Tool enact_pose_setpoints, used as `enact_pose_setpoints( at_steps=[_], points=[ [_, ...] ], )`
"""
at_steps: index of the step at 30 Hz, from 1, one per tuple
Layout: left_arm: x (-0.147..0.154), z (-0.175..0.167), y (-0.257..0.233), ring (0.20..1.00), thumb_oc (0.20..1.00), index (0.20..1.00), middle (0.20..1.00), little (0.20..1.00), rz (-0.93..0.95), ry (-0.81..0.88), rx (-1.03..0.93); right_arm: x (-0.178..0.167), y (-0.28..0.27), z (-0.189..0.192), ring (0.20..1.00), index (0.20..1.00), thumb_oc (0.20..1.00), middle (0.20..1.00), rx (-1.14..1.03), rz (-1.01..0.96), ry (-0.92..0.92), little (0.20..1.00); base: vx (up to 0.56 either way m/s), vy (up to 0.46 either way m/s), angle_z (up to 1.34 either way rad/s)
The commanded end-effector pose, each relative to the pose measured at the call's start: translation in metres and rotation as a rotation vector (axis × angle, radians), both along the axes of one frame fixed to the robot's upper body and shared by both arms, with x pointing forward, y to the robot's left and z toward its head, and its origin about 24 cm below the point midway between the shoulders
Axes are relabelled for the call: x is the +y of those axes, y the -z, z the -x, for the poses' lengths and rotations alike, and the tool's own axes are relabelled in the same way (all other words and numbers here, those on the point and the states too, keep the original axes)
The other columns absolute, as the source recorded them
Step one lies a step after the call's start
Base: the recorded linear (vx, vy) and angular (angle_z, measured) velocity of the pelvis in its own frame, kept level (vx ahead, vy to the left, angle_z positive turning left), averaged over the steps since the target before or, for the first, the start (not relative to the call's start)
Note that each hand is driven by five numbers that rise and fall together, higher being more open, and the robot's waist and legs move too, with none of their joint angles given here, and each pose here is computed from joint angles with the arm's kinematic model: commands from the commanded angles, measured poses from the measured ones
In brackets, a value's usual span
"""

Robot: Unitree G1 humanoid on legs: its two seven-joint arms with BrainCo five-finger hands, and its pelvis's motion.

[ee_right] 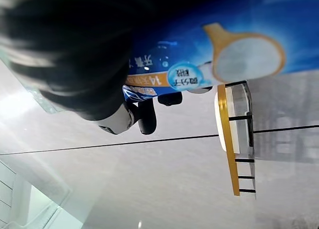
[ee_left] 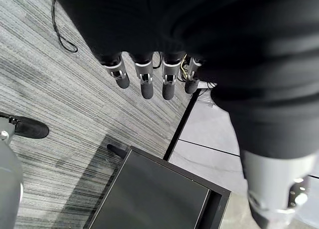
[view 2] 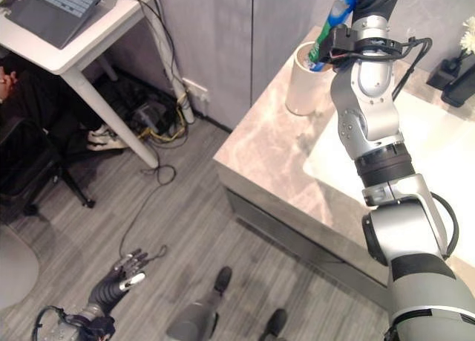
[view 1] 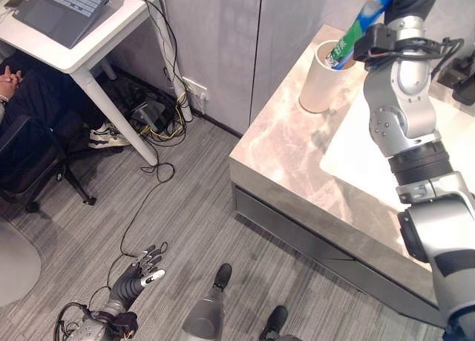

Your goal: Put brush and paste in cup on sink, flatten towel.

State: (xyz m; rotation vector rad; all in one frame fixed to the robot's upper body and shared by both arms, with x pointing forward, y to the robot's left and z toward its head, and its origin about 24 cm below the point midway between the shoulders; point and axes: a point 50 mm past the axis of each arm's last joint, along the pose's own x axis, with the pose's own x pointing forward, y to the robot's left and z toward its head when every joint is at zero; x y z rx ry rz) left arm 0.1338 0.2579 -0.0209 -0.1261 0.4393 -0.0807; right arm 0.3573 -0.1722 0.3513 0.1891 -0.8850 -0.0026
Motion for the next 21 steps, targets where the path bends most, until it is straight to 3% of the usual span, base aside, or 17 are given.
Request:
enact_pose_setpoints(
  at_steps=[1, 11, 13, 21],
  points=[
    [0.001, 0.0, -0.004, 1.0, 1.0, 1.0, 1.0, 1.0, -0.031, 0.034, -0.025, -0.002, -0.029, 0.012, 0.2, 0.2, 0.2, 0.2, -0.116, -0.004, 0.0, 0.2, 0.0, 0.0, 0.0],
    [-0.003, -0.003, -0.009, 1.0, 1.0, 1.0, 1.0, 1.0, -0.012, 0.035, -0.056, -0.007, -0.027, 0.006, 0.2, 0.2, 0.2, 0.2, -0.084, -0.01, 0.05, 0.2, 0.0, 0.004, 0.01],
    [-0.004, -0.003, -0.009, 1.0, 1.0, 1.0, 1.0, 1.0, -0.01, 0.032, -0.059, -0.009, -0.026, 0.003, 1.0, 1.0, 1.0, 1.0, -0.069, 0.001, 0.067, 1.0, 0.0, 0.0, 0.0],
    [-0.001, -0.008, -0.009, 1.0, 1.0, 1.0, 1.0, 1.0, -0.052, 0.029, -0.076, 0.008, -0.021, 0.001, 1.0, 1.0, 1.0, 1.0, -0.065, -0.003, 0.071, 1.0, -0.01, -0.004, -0.01]
  ],
)
